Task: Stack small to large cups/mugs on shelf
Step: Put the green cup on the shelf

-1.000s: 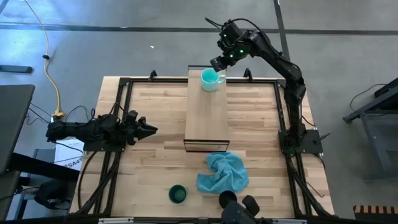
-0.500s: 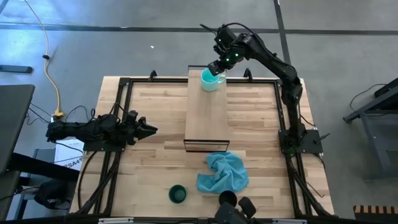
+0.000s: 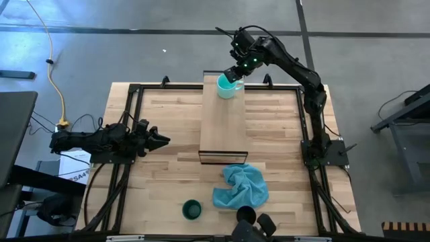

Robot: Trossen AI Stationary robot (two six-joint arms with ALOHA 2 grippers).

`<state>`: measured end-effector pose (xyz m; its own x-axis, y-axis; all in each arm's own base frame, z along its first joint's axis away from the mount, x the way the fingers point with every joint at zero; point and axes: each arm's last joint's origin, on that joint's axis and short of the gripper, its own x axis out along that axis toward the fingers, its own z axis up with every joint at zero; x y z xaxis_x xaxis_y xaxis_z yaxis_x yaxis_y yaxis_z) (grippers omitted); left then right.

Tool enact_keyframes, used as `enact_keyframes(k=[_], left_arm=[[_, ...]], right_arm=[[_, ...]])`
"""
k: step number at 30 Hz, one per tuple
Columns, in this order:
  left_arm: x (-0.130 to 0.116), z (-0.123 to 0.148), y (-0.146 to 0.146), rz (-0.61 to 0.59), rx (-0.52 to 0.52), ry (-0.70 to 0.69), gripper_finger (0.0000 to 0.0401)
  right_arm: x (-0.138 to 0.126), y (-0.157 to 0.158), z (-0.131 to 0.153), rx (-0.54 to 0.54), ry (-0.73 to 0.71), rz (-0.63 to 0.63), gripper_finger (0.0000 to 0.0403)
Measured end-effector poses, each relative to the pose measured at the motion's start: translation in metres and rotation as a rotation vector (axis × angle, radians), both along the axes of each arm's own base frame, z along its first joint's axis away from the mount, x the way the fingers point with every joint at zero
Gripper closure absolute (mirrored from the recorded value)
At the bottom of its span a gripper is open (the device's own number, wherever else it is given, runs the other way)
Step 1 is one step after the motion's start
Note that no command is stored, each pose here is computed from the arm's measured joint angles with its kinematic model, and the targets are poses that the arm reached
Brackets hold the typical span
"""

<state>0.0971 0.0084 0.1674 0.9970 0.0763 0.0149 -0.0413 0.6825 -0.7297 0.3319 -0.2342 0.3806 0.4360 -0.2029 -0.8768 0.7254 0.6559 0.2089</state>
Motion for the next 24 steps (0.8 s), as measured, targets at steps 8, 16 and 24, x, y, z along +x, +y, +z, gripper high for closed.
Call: enact_keyframes(k=[8,16,24], left_arm=[[0.000,0.000,0.000,0.000,-0.002,0.000,0.0265],[0.000,0.000,0.000,-0.001,-0.008,-0.001,0.0265],[0.000,0.000,0.000,-0.001,-0.028,-0.002,0.0265]], right_arm=[[0.002,0.004,0.000,0.000,0.001,0.051,0.0283],[-0.002,0.032,0.008,0.003,0.079,0.168,0.0283],[-0.023,0.057,0.042,-0.066,0.026,0.192,0.0283]])
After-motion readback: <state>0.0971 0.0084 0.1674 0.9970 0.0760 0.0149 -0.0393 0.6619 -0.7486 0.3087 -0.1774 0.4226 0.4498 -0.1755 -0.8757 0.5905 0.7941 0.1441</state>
